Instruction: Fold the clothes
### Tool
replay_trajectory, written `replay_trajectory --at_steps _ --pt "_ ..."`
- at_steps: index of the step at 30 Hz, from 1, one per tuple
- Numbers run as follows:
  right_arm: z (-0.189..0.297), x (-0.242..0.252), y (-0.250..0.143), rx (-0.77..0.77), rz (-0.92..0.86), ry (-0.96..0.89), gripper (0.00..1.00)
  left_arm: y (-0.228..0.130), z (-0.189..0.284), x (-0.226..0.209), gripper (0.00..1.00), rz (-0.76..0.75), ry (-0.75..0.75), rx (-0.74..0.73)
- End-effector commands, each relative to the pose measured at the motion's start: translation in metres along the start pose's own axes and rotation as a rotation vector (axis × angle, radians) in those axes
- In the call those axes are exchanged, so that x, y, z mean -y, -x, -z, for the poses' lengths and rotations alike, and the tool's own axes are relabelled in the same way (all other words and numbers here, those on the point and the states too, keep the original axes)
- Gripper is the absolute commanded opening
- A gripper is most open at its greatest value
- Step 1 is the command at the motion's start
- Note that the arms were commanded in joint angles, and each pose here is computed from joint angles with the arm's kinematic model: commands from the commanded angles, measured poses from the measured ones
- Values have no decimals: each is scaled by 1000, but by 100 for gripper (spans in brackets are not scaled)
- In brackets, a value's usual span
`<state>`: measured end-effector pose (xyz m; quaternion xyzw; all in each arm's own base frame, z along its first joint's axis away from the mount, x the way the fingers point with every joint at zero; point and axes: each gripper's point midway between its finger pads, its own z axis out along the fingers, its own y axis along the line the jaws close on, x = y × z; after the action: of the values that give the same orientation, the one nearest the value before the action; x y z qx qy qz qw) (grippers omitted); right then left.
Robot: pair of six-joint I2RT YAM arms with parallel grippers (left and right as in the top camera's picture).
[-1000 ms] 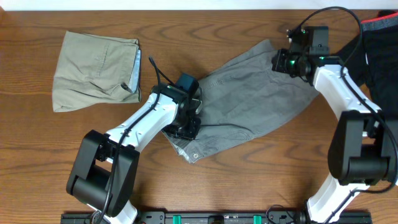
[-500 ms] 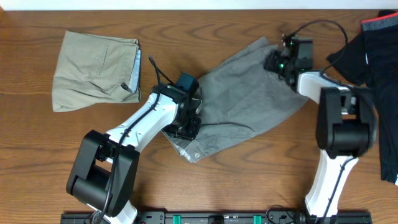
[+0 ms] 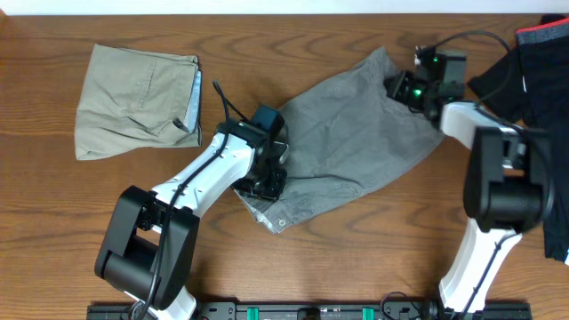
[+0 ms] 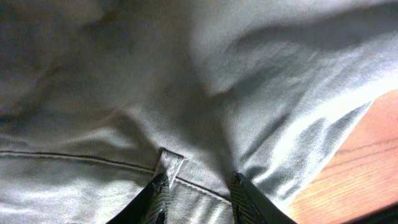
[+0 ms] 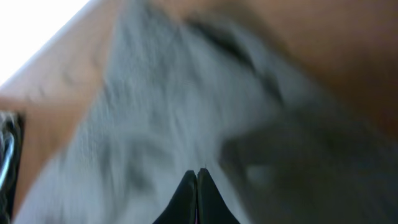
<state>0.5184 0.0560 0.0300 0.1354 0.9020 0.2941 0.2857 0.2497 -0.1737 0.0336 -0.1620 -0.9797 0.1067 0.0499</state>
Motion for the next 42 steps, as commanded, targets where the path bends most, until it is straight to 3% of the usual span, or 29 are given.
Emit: replay_trajectory --at_steps 1,3,7,10,11,14,16,21,25,33,38,42 --pt "33 -6 -9 -61 104 -78 1 -2 -2 1 35 -1 -5 -11" --pt "47 32 -30 -132 55 -304 1 -2 -2 1 34 -1 -5 -10" --pt "79 104 -59 -201 -5 -709 3 1 -2 1 7 -4 -5 0" --pt "93 147 -81 -227 -56 -880 4 7 -2 2 6 -9 -9 23" --pt "95 160 -92 -243 -102 -906 4 9 -2 2 7 -10 -11 34" --pt "100 182 -133 -328 -285 -910 1 12 -2 2 24 -2 -12 44" --pt "103 182 -161 -403 -413 -863 1 10 -1 1 29 5 -12 38" --pt "101 157 -192 -538 -516 -673 1 8 -1 -2 33 15 -10 27" --pt "100 130 -179 -531 -481 -535 1 10 1 -11 33 36 6 36" --pt "140 68 -93 -240 -273 -385 1 43 13 -67 27 88 227 183" --pt "176 23 -51 -48 -178 -316 2 81 26 -82 25 110 223 343" --pt "177 -2 -34 27 -87 -266 2 100 34 -84 25 117 179 428"
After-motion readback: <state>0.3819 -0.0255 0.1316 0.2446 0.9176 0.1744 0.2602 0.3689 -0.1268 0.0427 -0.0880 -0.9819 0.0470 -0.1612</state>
